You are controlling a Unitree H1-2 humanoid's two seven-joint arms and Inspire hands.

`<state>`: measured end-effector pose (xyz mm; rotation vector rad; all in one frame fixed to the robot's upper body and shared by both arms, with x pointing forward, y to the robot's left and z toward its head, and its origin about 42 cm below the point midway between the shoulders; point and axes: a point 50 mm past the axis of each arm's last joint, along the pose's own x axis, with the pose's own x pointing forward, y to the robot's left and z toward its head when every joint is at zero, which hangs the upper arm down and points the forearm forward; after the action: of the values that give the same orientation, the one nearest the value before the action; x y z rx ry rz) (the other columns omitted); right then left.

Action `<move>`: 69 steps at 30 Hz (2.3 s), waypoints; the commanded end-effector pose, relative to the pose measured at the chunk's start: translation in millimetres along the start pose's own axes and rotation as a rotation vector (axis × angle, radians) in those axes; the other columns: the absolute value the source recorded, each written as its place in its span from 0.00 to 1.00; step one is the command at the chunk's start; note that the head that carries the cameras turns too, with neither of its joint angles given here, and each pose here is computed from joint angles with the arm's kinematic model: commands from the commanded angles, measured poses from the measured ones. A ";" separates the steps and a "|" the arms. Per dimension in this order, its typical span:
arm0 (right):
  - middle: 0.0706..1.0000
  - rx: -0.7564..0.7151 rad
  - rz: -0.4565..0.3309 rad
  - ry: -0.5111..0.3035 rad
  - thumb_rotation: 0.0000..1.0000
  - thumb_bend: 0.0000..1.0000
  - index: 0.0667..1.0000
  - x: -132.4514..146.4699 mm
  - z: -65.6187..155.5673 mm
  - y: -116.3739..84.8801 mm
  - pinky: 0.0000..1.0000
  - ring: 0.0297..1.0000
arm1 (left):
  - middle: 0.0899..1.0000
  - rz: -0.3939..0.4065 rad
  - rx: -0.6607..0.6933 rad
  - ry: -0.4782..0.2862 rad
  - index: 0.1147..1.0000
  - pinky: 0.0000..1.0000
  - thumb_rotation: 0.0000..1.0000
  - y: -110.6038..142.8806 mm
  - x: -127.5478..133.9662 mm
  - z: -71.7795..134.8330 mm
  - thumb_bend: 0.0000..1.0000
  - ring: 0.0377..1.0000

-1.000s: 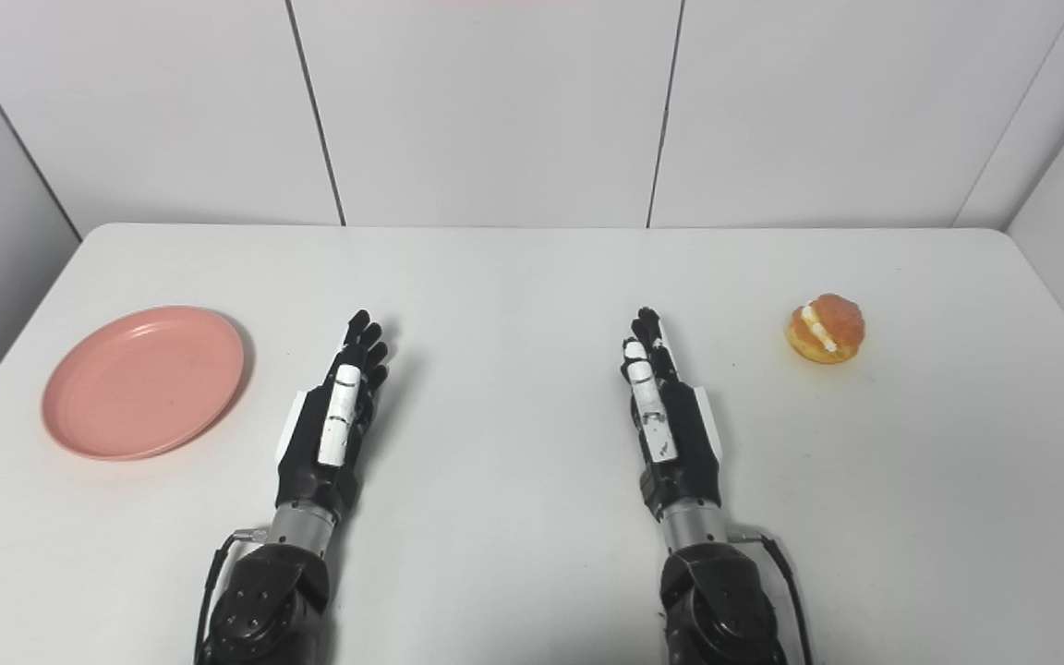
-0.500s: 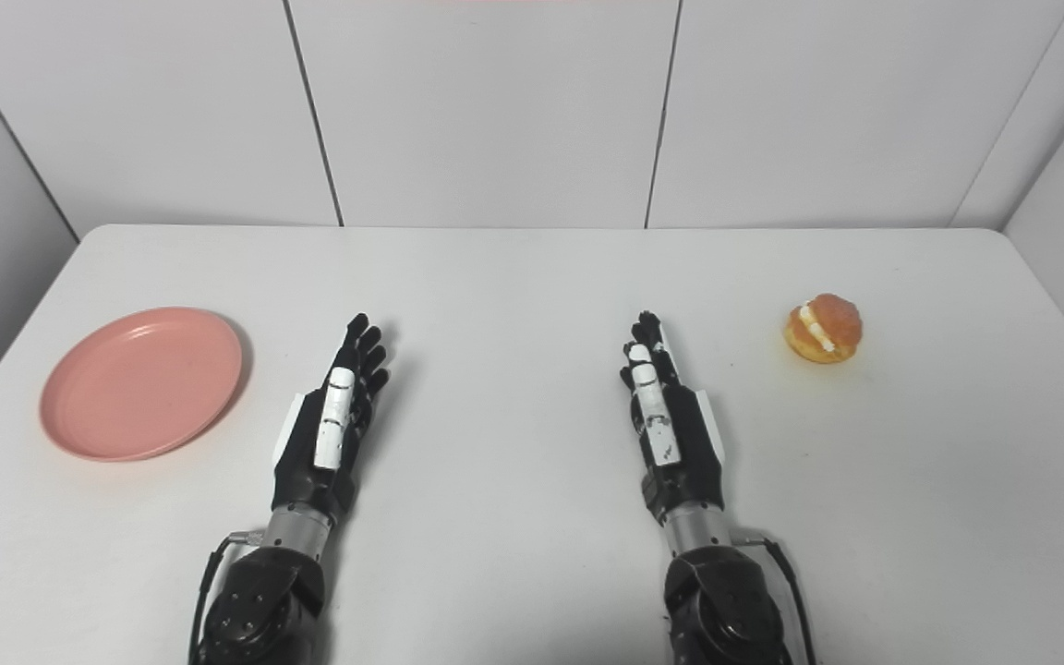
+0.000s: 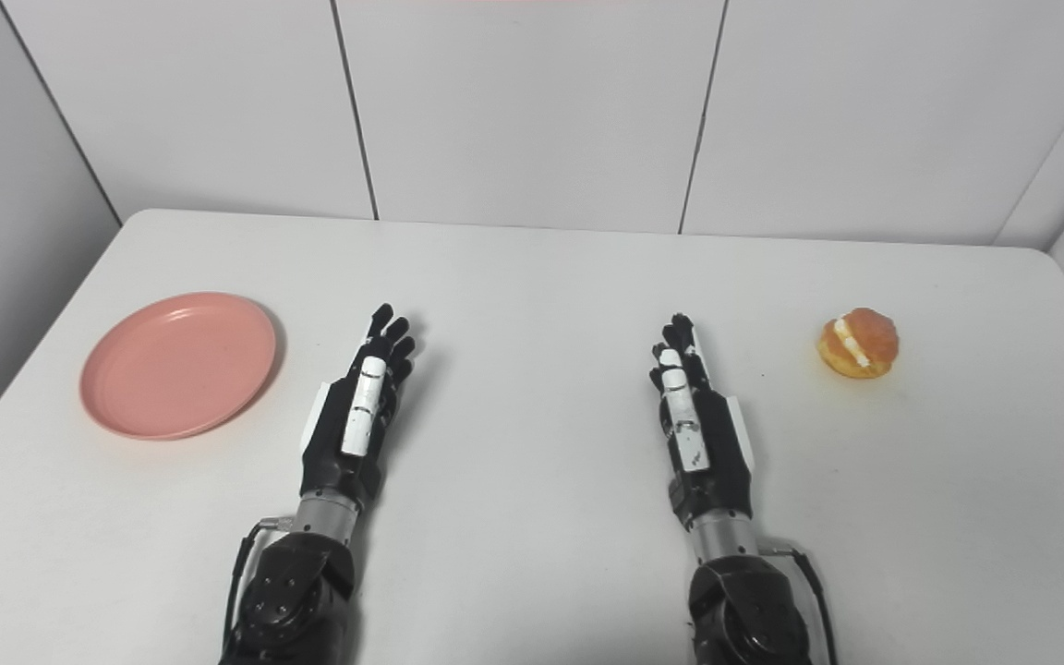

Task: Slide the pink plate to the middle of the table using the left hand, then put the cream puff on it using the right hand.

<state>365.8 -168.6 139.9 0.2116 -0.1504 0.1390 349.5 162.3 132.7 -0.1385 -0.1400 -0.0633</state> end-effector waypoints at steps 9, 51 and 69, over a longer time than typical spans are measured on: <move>1.00 0.046 -0.005 -0.009 0.79 0.62 1.00 -0.6 -10.9 -27.8 1.00 1.00 | 0.99 -0.010 0.062 -0.028 0.99 1.00 1.00 -8.3 15.8 6.2 0.64 0.99; 1.00 0.012 0.004 -0.023 0.79 0.66 1.00 2.9 -16.8 -27.6 1.00 1.00 | 0.68 0.506 0.109 -0.371 0.66 0.74 1.00 158.8 57.2 108.1 0.73 0.70; 1.00 0.014 -0.001 -0.035 0.79 0.63 0.99 2.0 -15.7 -25.1 1.00 1.00 | 0.65 0.691 0.141 -0.341 0.64 0.69 1.00 232.6 52.4 113.6 0.86 0.67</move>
<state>386.3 -185.0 143.8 0.2191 -0.2372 0.1517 396.2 396.1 191.6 -0.0635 -0.3252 0.6527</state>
